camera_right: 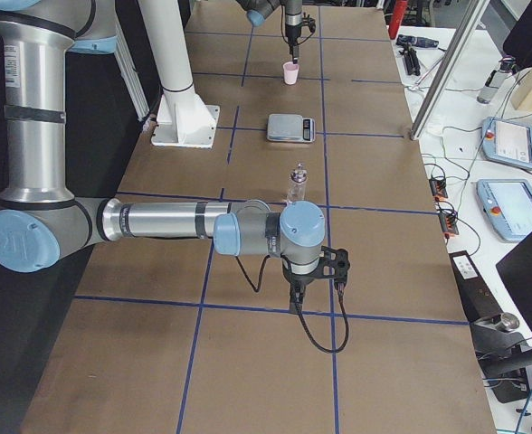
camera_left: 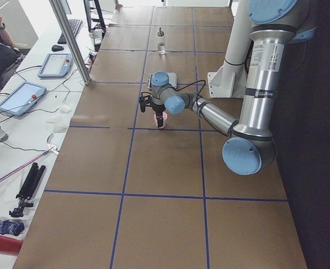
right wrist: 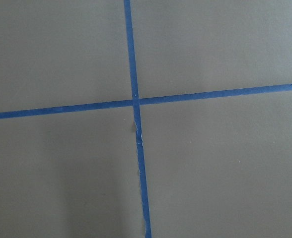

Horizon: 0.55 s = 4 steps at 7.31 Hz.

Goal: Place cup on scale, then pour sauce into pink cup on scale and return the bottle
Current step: 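Move the left gripper down to the pink paper cup and grasp it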

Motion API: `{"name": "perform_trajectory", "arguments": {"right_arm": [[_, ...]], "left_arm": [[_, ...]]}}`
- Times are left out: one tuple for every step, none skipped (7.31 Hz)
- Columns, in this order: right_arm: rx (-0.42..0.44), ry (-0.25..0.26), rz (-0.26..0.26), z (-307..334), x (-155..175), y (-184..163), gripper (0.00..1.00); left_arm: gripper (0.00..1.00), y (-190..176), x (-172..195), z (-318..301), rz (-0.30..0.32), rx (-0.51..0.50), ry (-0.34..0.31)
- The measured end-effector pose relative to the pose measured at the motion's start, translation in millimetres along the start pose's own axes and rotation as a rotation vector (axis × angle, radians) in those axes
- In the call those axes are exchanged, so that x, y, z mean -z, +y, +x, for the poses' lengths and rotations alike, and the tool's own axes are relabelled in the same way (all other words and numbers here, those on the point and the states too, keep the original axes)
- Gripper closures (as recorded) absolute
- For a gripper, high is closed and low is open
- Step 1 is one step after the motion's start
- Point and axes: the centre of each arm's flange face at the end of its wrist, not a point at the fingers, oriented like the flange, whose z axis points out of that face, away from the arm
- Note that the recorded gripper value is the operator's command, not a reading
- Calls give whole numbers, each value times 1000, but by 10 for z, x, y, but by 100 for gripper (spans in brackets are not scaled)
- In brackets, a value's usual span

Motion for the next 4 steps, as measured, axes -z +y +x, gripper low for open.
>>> {"name": "perform_trajectory", "arguments": {"right_arm": [[0, 0, 0, -1, 1, -1, 0], [0, 0, 0, -1, 1, -1, 0], [0, 0, 0, -1, 0, 0, 0], [0, 0, 0, -1, 1, -1, 0]], "left_arm": [[0, 37, -50, 27, -9, -7, -3], [0, 63, -79, 39, -15, -12, -5], [0, 87, -103, 50, -20, -16, -6], [1, 110, -140, 55, -26, -19, -10]]}}
